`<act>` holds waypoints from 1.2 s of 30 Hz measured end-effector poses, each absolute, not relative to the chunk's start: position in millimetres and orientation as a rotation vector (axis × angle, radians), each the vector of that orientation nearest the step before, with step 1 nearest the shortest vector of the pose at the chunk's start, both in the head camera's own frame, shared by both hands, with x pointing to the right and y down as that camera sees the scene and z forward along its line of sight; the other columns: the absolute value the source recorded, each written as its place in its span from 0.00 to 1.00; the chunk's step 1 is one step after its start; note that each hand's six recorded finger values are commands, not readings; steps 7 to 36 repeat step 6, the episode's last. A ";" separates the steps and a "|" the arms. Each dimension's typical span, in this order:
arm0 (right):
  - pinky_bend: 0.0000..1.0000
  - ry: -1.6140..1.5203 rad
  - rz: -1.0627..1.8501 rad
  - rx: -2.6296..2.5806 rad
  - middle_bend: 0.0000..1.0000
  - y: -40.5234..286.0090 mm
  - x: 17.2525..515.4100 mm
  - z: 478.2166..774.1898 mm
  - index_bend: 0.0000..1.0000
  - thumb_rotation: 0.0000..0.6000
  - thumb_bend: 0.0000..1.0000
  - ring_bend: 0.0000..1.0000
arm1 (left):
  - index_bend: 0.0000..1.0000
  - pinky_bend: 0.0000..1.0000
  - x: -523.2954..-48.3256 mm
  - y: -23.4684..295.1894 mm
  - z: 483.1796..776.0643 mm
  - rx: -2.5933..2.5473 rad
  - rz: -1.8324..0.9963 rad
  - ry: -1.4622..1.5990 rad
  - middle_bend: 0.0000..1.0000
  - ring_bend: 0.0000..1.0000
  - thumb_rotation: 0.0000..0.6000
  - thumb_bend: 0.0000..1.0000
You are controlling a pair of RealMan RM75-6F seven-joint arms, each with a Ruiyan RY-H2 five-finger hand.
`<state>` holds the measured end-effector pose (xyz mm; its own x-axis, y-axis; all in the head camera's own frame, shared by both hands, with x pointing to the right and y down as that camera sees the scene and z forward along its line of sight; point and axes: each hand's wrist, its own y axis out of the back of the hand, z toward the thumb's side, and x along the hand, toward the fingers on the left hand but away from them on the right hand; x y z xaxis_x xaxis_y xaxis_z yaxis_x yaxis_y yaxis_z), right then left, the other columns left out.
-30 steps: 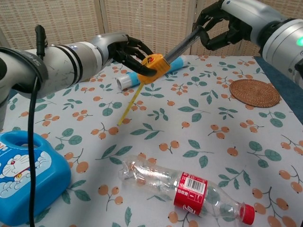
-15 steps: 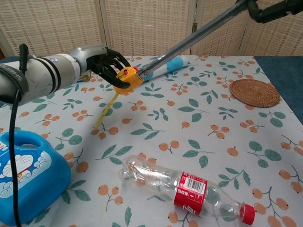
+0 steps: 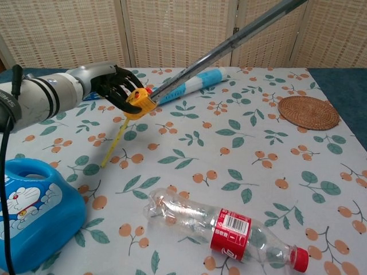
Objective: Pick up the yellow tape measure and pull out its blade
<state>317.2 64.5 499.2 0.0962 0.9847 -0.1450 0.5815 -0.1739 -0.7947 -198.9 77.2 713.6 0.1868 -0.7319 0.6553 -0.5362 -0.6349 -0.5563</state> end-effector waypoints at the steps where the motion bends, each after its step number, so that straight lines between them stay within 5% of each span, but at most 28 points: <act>1: 0.00 -1.544 0.930 -1.814 0.34 64.4 321.9 495.8 0.60 1.00 0.68 0.25 | 0.48 0.05 -200.8 76.9 714.5 -2.252 -1.435 1.229 0.49 0.33 1.00 0.36; 36: 0.00 -1.594 0.915 -1.797 0.34 64.3 342.1 482.3 0.61 1.00 0.68 0.25 | 0.48 0.05 -205.9 76.1 716.7 -2.247 -1.447 1.242 0.49 0.33 1.00 0.37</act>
